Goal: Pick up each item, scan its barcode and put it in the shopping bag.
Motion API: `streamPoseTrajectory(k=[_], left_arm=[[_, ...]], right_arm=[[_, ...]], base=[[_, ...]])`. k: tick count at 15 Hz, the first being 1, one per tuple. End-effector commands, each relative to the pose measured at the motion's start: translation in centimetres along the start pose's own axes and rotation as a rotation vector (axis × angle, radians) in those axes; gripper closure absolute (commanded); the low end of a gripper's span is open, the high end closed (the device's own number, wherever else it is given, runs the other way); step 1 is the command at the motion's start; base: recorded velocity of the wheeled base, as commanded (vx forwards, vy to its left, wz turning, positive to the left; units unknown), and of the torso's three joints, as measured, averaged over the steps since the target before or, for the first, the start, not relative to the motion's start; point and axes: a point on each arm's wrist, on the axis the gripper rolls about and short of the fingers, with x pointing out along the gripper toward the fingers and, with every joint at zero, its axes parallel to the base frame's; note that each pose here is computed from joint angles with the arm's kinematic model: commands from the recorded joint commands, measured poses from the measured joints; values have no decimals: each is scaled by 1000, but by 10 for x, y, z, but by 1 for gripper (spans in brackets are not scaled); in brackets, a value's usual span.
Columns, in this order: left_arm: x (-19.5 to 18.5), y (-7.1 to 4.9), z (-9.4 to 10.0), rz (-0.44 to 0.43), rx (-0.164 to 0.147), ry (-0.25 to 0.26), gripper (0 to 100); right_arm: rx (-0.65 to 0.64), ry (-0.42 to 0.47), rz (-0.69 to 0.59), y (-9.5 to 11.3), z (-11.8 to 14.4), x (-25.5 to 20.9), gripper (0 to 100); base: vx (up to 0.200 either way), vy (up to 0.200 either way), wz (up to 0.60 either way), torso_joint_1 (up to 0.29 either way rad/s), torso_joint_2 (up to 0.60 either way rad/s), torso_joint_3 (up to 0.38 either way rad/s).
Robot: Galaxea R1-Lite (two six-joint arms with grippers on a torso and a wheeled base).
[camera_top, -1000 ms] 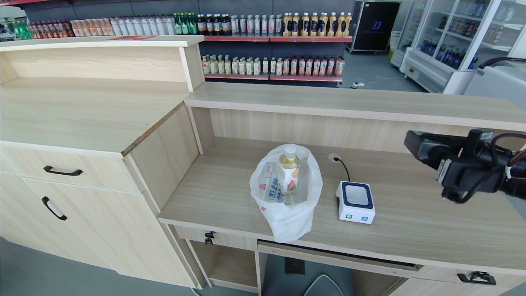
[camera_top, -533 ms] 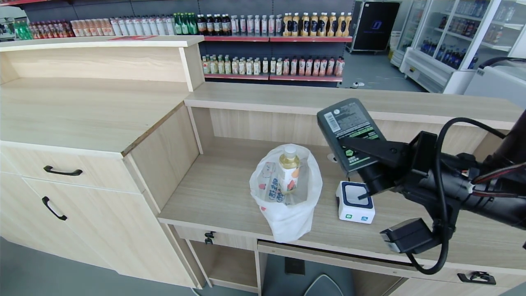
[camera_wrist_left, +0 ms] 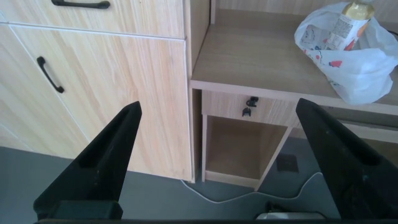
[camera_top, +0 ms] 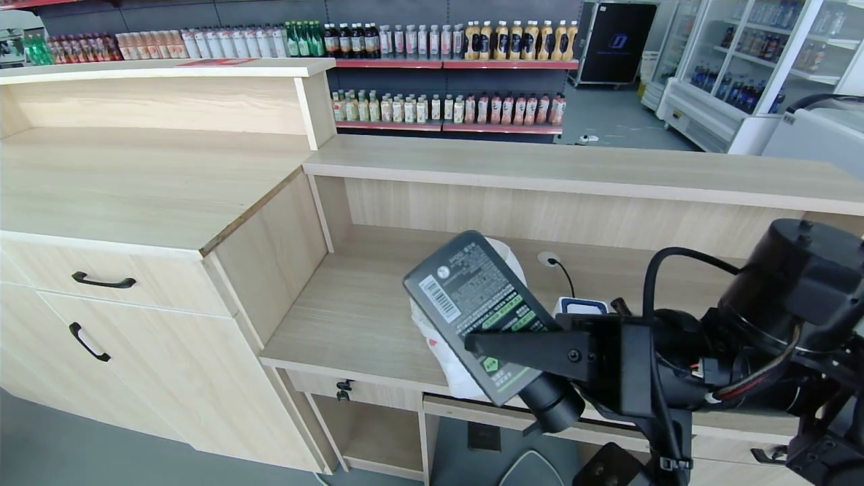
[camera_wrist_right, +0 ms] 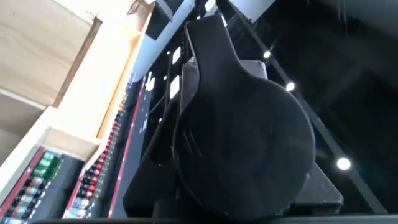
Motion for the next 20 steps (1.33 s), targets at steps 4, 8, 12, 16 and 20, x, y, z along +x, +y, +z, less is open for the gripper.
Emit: streamPoseTrajectory(k=[4, 8, 12, 16, 20], left_arm=[[0, 0, 0, 0, 0, -1, 0], [0, 0, 0, 0, 0, -1, 0], [0, 0, 0, 0, 0, -1, 0], [0, 0, 0, 0, 0, -1, 0], [0, 0, 0, 0, 0, -1, 0]], right_arm=[[50, -62, -62, -8, 9, 9, 100], [48, -74, -98, -20, 9, 2, 100], [128, -145, -24, -22, 18, -11, 100], [183, -180, 73, -20, 19, -26, 100], [193, -191, 75, -22, 20, -28, 100]], base=[[0, 0, 0, 0, 0, 0], [0, 0, 0, 0, 0, 0], [0, 0, 0, 0, 0, 0], [0, 0, 0, 0, 0, 0], [0, 0, 0, 0, 0, 0]])
